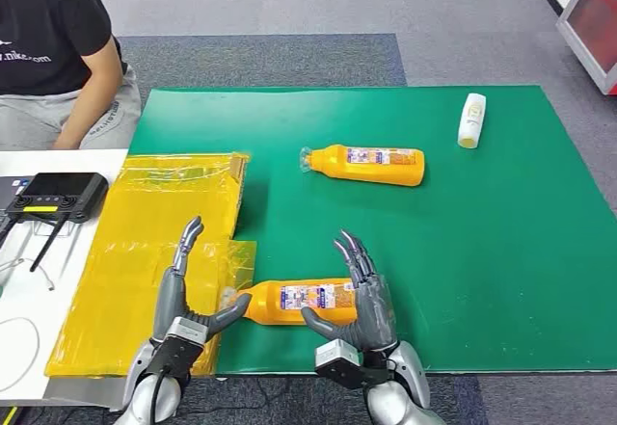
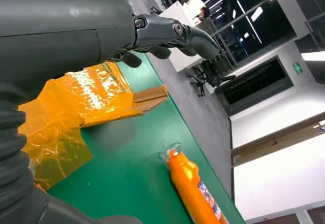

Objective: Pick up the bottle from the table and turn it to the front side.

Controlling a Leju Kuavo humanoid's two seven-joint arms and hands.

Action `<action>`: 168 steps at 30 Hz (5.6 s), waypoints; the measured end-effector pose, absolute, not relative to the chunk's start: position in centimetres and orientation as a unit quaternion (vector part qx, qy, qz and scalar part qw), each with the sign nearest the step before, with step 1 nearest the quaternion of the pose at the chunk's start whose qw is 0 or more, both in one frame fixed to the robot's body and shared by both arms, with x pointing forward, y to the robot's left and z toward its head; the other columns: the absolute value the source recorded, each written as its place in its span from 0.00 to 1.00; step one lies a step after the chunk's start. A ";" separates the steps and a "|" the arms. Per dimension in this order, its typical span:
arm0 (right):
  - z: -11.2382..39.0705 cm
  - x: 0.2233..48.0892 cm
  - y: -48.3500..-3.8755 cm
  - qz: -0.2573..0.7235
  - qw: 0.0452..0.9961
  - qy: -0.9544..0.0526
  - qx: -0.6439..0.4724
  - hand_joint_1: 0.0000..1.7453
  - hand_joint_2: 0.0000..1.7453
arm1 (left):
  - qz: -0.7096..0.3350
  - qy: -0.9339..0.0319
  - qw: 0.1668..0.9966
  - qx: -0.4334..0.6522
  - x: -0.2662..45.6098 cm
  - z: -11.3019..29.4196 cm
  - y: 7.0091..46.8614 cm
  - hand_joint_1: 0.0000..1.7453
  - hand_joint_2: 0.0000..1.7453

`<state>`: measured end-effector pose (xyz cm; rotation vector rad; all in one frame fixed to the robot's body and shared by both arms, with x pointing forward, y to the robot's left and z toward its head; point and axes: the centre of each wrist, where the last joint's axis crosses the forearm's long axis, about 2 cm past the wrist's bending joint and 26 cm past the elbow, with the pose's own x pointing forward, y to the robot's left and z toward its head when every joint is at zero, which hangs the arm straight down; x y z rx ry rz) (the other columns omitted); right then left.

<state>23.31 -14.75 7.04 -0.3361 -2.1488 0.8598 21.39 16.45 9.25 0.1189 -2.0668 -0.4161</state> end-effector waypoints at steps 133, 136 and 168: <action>7.0 26.6 -13.8 0.349 0.429 -0.819 -0.152 0.83 1.00 | -0.021 -0.805 0.519 -0.286 22.2 12.5 10.3 0.00 1.00; 7.1 26.7 -13.8 0.347 0.429 -0.820 -0.151 0.85 1.00 | -0.022 -0.806 0.519 -0.286 22.4 12.5 10.2 0.00 1.00; 10.2 25.5 -10.9 0.350 0.367 -0.856 -0.102 0.99 1.00 | -0.009 -0.803 0.501 -0.324 24.6 14.6 9.2 0.00 1.00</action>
